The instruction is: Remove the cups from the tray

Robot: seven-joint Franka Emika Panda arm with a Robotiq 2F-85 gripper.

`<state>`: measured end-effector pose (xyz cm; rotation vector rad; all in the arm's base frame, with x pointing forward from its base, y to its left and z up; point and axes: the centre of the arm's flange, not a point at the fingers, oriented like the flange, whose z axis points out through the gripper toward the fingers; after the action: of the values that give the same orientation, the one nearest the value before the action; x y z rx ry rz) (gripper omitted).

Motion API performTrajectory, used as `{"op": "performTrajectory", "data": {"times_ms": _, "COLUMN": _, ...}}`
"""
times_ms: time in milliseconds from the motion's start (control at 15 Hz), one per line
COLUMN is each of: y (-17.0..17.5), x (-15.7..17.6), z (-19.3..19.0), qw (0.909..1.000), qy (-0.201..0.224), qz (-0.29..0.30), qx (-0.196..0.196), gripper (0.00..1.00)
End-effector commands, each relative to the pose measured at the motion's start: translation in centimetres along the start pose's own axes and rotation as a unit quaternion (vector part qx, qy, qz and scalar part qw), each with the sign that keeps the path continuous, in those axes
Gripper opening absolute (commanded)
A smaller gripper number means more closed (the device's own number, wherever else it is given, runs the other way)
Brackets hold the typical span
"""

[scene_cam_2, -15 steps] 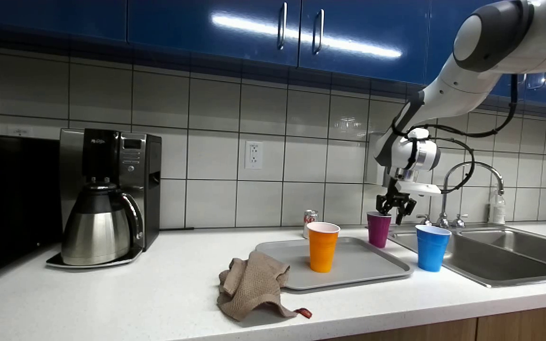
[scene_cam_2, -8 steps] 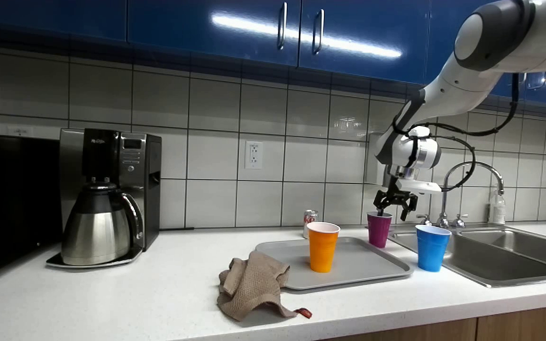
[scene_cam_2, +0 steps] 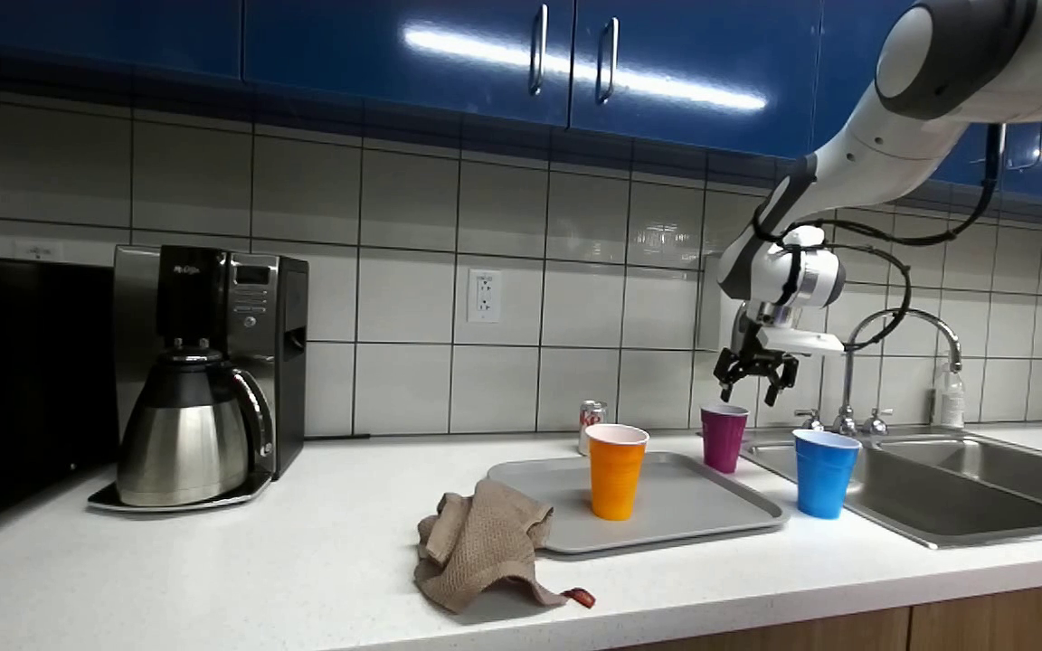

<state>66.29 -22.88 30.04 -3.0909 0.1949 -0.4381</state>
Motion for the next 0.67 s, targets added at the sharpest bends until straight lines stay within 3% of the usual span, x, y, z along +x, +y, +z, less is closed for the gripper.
{"op": "performTrajectory", "data": {"times_ms": 0, "y": -1.3, "x": -1.4, "z": -3.1, "qw": 1.0, "qy": 0.005, "qz": -0.006, "qx": 0.001, "gripper": 1.0}}
{"op": "performTrajectory", "data": {"times_ms": 600, "y": -7.5, "x": -3.7, "z": -6.7, "qw": 0.9993, "qy": 0.006, "qz": -0.035, "qx": 0.014, "gripper": 1.0}}
